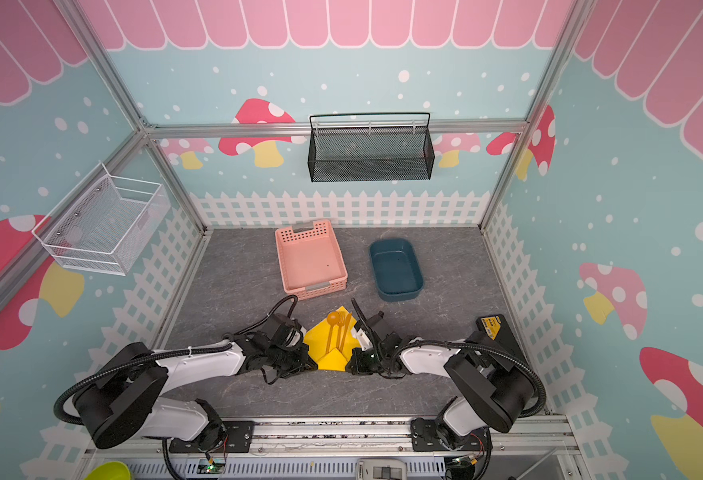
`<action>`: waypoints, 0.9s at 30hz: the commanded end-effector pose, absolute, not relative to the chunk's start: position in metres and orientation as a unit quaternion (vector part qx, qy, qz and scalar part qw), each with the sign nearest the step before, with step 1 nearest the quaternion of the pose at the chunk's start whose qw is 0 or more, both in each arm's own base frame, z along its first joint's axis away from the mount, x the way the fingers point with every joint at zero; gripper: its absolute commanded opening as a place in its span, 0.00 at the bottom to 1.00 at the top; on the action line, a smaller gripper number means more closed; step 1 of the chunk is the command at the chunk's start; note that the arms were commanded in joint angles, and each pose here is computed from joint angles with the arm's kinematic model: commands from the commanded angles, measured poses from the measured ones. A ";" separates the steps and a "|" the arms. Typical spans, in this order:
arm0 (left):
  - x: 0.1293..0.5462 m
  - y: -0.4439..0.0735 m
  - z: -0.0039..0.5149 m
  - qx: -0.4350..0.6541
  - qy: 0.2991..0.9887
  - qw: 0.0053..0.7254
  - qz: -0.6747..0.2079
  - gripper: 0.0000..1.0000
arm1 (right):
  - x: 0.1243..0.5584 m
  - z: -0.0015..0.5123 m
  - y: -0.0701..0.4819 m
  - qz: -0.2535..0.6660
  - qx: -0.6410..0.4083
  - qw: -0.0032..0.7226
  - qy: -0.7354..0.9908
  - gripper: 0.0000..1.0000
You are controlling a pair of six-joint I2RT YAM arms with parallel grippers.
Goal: Place the utensils on the paper napkin and roll it up
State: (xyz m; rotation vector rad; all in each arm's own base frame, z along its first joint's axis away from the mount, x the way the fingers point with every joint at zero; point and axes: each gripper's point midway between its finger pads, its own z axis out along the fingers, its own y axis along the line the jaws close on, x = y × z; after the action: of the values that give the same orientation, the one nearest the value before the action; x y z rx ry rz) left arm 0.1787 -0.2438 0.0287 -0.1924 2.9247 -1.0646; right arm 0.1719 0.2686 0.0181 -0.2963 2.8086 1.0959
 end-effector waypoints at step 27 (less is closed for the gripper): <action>0.185 -0.265 0.028 -0.018 0.943 -0.015 -0.333 0.04 | 0.163 -0.002 0.251 0.329 -0.082 0.034 0.940 0.00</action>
State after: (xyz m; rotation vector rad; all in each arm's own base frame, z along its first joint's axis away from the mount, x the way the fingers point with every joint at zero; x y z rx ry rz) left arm 0.1843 -0.2584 0.0254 -0.0943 2.9939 -1.0293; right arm 0.1721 0.2680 0.0182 -0.2950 2.8072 1.1052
